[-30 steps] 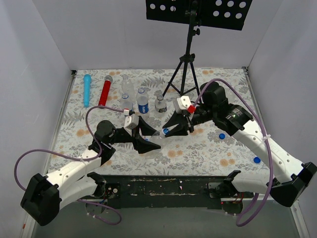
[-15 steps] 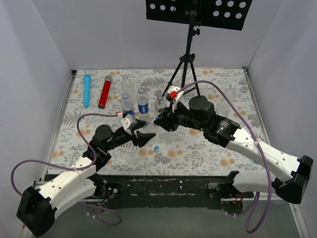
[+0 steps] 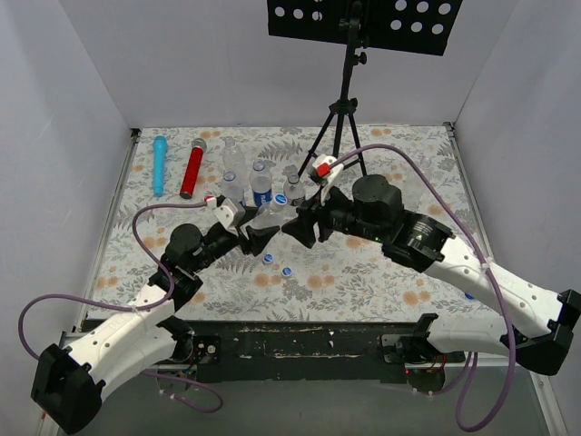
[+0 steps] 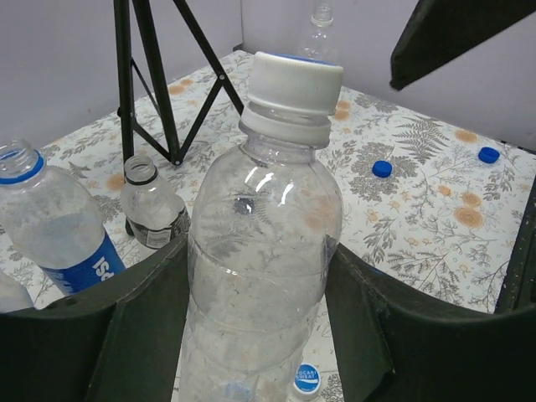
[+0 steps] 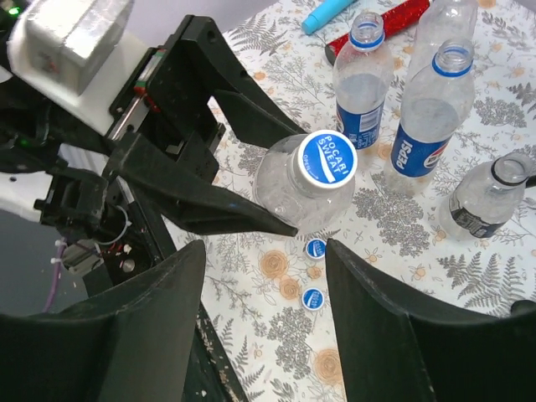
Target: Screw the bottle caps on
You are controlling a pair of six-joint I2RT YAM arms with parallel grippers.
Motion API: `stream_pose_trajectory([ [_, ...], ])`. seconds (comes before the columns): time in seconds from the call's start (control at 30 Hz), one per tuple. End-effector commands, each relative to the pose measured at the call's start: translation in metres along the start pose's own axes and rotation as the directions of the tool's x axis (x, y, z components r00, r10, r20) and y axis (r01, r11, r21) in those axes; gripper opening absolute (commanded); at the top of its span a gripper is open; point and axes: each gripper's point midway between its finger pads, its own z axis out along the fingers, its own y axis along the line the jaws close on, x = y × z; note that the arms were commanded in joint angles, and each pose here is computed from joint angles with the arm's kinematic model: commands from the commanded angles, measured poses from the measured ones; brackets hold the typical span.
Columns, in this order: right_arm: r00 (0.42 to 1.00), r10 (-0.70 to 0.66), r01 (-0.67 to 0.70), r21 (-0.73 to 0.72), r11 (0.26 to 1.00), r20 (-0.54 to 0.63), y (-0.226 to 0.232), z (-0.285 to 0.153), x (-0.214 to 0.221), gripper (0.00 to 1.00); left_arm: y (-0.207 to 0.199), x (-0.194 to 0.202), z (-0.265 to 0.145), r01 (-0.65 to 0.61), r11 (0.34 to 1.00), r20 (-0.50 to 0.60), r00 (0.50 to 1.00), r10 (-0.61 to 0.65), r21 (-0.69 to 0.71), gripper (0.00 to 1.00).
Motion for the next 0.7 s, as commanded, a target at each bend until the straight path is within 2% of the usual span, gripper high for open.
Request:
stream_pose_trajectory([
  [0.0,0.987,-0.113,0.123,-0.09,0.988,0.113,0.012,-0.04,-0.045,0.67,-0.008,-0.02,0.004,-0.005,0.999,0.026,1.0,0.004,0.054,0.11],
  [0.17,0.945,-0.298,0.322,-0.212,0.923,0.137,0.014,-0.057,-0.039,0.68,-0.048,-0.017,0.002,0.047,0.948,-0.007,0.999,-0.047,0.315,0.12],
  [0.37,0.846,-0.484,0.533,-0.385,0.753,0.223,0.03,-0.069,-0.02,0.69,-0.089,-0.02,-0.015,0.143,0.782,-0.057,0.989,-0.137,0.607,0.17],
  [0.5,0.811,-0.514,0.583,-0.444,0.68,0.278,0.04,-0.072,-0.012,0.69,-0.099,-0.02,-0.021,0.177,0.722,-0.086,0.983,-0.161,0.669,0.17],
  [0.67,0.804,-0.519,0.591,-0.484,0.645,0.29,0.043,-0.067,-0.005,0.69,-0.101,-0.019,-0.024,0.171,0.709,-0.09,0.985,-0.15,0.684,0.17],
])
